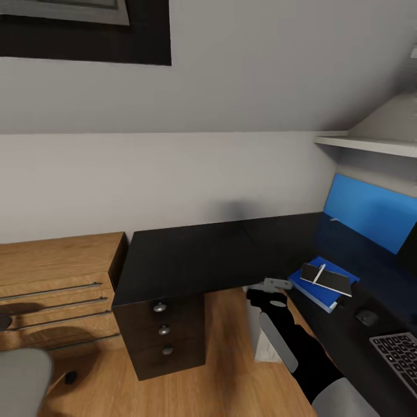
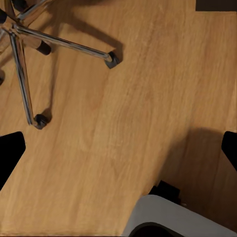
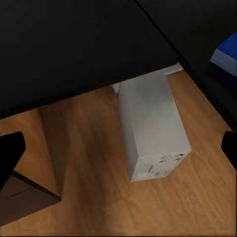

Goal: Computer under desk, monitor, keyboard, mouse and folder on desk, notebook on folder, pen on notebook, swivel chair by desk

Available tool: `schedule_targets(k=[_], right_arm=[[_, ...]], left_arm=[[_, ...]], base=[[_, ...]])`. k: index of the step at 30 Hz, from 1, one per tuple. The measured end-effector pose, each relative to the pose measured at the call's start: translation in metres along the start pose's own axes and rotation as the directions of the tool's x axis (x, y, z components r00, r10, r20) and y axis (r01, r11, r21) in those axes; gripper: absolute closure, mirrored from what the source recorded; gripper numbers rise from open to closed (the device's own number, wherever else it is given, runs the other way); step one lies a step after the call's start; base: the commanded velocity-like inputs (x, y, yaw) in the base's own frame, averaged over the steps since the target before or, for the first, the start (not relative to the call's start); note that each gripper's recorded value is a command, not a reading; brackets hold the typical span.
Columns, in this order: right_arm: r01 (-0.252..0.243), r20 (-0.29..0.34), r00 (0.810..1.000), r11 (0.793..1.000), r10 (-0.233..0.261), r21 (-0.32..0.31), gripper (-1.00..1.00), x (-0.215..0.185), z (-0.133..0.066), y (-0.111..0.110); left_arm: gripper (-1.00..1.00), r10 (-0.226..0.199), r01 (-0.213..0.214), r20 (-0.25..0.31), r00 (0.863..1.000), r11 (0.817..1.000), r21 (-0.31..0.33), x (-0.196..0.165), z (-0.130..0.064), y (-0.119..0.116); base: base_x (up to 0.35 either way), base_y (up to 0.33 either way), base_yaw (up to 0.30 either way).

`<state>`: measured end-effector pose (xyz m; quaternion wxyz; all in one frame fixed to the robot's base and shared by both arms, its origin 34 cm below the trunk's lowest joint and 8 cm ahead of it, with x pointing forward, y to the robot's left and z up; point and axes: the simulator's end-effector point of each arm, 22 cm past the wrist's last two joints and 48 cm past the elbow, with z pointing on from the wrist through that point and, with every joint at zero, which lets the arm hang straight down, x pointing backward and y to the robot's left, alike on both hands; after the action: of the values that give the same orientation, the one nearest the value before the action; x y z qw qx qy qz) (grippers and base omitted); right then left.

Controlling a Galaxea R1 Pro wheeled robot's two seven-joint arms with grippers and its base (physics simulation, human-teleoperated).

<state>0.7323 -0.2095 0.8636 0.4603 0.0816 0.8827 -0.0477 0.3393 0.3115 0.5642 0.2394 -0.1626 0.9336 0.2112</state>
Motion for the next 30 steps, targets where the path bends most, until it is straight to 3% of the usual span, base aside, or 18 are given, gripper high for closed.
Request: schedule_targets(k=[15,20,30], right_arm=[[0.065,0.01,0.998,0.997,-0.065,-0.042,-1.0,0.008,-0.006,0.025],[0.068,0.013,0.998,0.997,-0.068,-0.044,-1.0,0.008,-0.007,0.027],[0.053,0.032,0.998,0.998,-0.052,-0.035,-1.0,-0.001,-0.012,0.025]], left_arm=[[-1.0,-0.008,0.008,-0.005,1.0,1.0,-0.009,0.001,0.001,0.003],[-1.0,-0.009,0.009,-0.004,1.0,1.0,-0.01,0.0,0.001,0.004],[-1.0,-0.005,0.005,-0.011,1.0,1.0,-0.015,-0.003,-0.009,0.01]], base=[[-0.319,0.0,0.0],[-0.074,0.0,0.041],[-0.007,0.0,0.221]])
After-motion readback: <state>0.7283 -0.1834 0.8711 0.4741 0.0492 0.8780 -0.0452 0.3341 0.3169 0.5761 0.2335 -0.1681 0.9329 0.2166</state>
